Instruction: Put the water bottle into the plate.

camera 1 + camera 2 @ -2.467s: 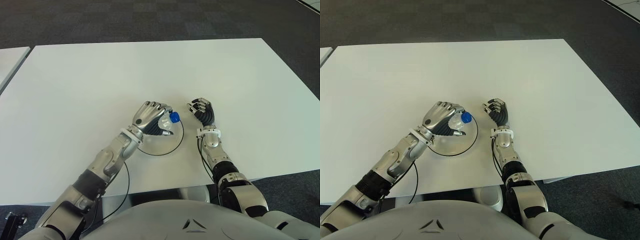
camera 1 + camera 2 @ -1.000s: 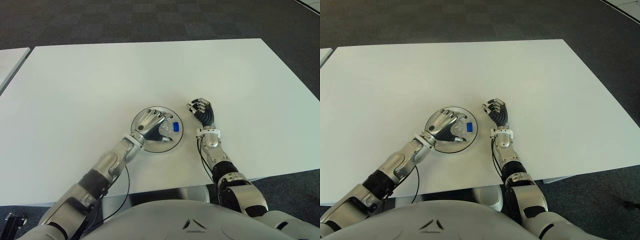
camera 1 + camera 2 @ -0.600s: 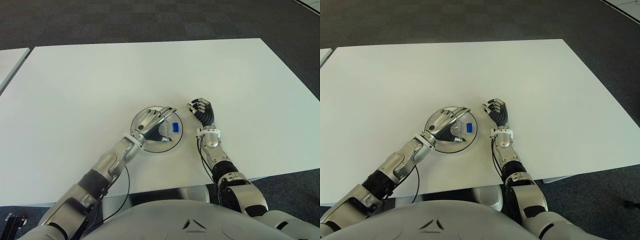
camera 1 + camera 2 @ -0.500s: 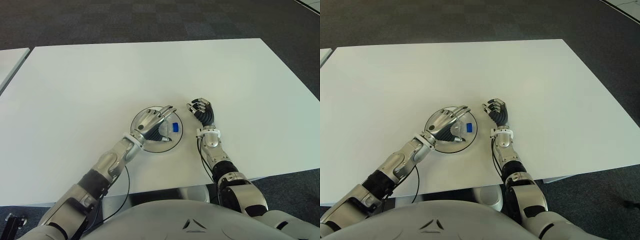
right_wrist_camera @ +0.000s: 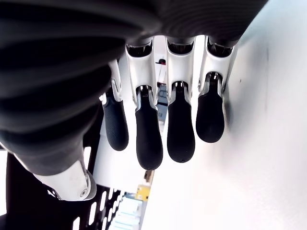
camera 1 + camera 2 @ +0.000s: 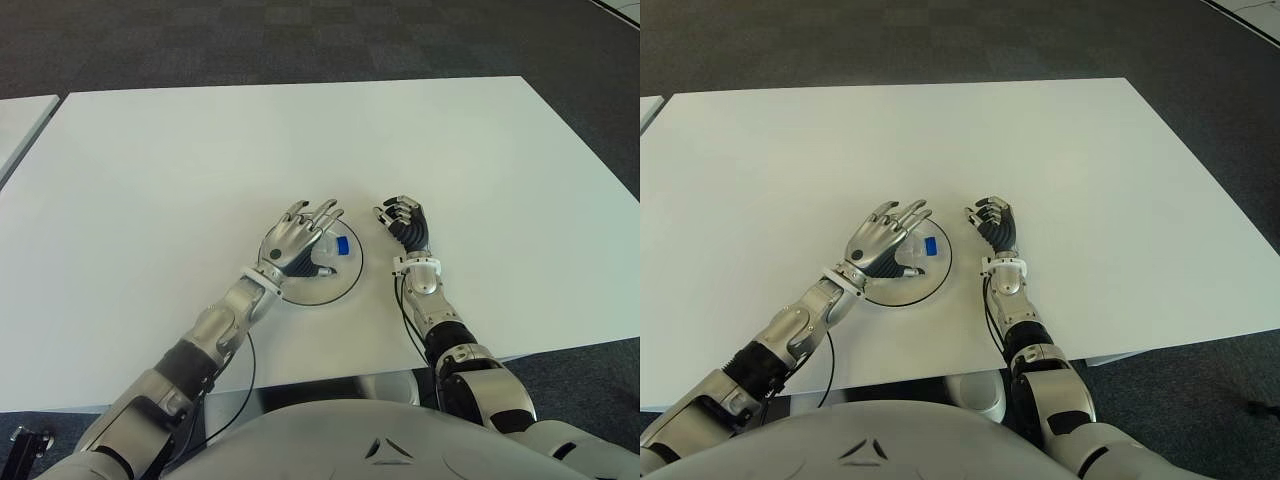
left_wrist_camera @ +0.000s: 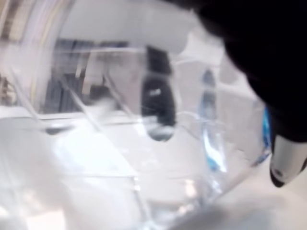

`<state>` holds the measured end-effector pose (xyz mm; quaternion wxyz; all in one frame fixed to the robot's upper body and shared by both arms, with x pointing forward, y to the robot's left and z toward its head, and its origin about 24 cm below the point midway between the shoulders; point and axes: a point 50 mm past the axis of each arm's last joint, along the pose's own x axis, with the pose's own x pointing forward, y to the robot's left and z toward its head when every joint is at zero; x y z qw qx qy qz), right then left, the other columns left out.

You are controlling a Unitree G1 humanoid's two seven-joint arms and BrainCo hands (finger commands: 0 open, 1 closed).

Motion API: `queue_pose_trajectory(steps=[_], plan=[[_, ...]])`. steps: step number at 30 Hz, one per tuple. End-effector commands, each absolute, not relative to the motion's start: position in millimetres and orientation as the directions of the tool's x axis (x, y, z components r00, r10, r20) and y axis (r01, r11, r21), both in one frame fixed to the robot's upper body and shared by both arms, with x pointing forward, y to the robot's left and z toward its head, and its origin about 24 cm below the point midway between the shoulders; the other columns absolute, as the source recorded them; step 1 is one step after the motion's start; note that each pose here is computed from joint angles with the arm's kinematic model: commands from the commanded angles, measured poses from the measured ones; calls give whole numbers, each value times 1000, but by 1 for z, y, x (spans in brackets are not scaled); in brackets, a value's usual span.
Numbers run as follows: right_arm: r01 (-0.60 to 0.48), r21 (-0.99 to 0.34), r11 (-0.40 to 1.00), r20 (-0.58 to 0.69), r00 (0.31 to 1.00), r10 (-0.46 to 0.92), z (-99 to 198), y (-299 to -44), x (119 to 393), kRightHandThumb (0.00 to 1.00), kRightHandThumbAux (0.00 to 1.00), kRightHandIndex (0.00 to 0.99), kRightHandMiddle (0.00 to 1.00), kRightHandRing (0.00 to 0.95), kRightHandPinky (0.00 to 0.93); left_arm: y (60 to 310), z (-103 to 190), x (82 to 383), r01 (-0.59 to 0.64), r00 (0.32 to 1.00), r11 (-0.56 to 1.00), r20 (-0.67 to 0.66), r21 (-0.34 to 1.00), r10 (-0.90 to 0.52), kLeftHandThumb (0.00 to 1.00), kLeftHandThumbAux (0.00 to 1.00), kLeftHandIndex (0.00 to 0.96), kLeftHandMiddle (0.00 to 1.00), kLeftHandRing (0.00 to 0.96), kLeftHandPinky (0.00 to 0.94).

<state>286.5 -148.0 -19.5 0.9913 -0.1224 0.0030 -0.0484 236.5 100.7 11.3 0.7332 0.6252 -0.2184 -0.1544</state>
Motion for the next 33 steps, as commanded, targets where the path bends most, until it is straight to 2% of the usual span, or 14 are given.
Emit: queue_pose_trajectory(steps=[1, 7, 16, 24, 33], plan=[[84, -249, 965, -29, 995, -94, -27, -148, 282, 706, 728, 432, 627, 632, 642, 104, 12, 235, -83, 866, 142, 142, 986, -479, 246, 577, 0, 0, 0, 0], [83, -251, 964, -30, 995, -93, -27, -148, 282, 706, 728, 432, 627, 632, 638, 104, 14, 235, -110, 876, 159, 171, 981, -451, 228, 564, 0, 0, 0, 0], [83, -252, 964, -34, 995, -95, -27, -148, 281, 706, 728, 432, 625, 633, 637, 104, 17, 233, -167, 879, 196, 236, 966, -414, 120, 568, 0, 0, 0, 0], [82, -251, 964, -35, 995, -94, -28, -148, 282, 706, 727, 432, 627, 633, 635, 105, 18, 231, -279, 865, 317, 381, 906, -326, 45, 567, 0, 0, 0, 0], [80, -258, 963, -36, 995, -93, -28, -148, 282, 705, 727, 433, 626, 632, 633, 108, 17, 229, -356, 858, 365, 456, 860, -236, 15, 577, 0, 0, 0, 0]])
